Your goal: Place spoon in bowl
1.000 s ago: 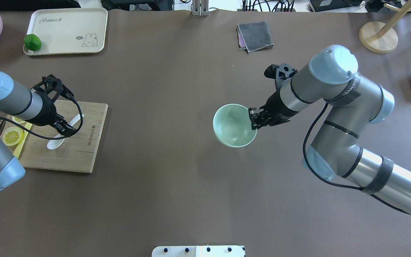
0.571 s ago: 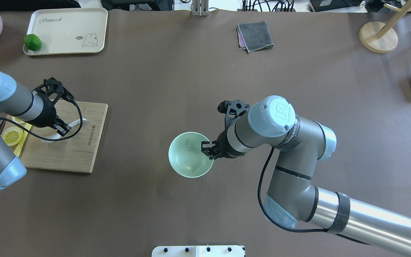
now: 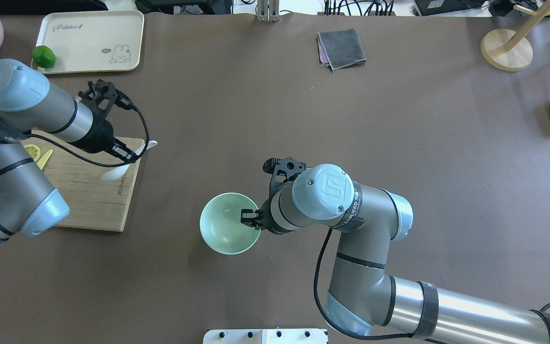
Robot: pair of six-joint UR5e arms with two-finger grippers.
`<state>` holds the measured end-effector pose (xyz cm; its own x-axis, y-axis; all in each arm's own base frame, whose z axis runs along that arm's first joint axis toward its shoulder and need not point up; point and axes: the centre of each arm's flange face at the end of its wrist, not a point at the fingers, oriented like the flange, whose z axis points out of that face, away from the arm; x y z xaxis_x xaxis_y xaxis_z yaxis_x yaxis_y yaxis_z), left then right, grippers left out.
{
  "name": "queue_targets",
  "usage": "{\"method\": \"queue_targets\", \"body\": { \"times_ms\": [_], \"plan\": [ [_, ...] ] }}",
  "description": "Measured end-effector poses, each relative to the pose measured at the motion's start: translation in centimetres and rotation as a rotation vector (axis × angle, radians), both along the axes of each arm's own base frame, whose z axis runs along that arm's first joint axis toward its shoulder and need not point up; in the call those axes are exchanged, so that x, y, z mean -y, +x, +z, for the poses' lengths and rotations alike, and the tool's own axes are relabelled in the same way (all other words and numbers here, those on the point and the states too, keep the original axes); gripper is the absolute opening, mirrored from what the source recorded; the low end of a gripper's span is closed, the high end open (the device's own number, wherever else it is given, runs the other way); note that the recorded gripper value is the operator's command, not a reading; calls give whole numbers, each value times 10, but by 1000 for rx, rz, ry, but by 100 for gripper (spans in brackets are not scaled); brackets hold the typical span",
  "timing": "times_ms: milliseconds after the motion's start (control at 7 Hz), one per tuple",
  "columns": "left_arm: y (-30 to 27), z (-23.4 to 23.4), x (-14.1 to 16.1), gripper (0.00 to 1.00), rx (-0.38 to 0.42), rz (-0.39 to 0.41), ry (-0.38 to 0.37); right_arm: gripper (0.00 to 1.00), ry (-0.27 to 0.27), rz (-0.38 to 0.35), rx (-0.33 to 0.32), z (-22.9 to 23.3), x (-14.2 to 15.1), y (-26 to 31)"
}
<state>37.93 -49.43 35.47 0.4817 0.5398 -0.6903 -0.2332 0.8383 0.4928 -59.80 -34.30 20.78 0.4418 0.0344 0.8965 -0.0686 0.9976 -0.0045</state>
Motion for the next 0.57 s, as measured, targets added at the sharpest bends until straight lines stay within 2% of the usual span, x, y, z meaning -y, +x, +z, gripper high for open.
{"method": "queue_targets", "body": {
  "times_ms": [143,286,571],
  "plan": [
    [13,-38,2,0,-52,-32,-36,0,0,23,-17,2,11,4],
    [21,-71,2,0,-97,-57,-64,99,-6,49,-51,7,29,12],
    [52,-123,-12,0,-166,-73,-134,100,-18,80,-103,12,50,26]
  ]
}}
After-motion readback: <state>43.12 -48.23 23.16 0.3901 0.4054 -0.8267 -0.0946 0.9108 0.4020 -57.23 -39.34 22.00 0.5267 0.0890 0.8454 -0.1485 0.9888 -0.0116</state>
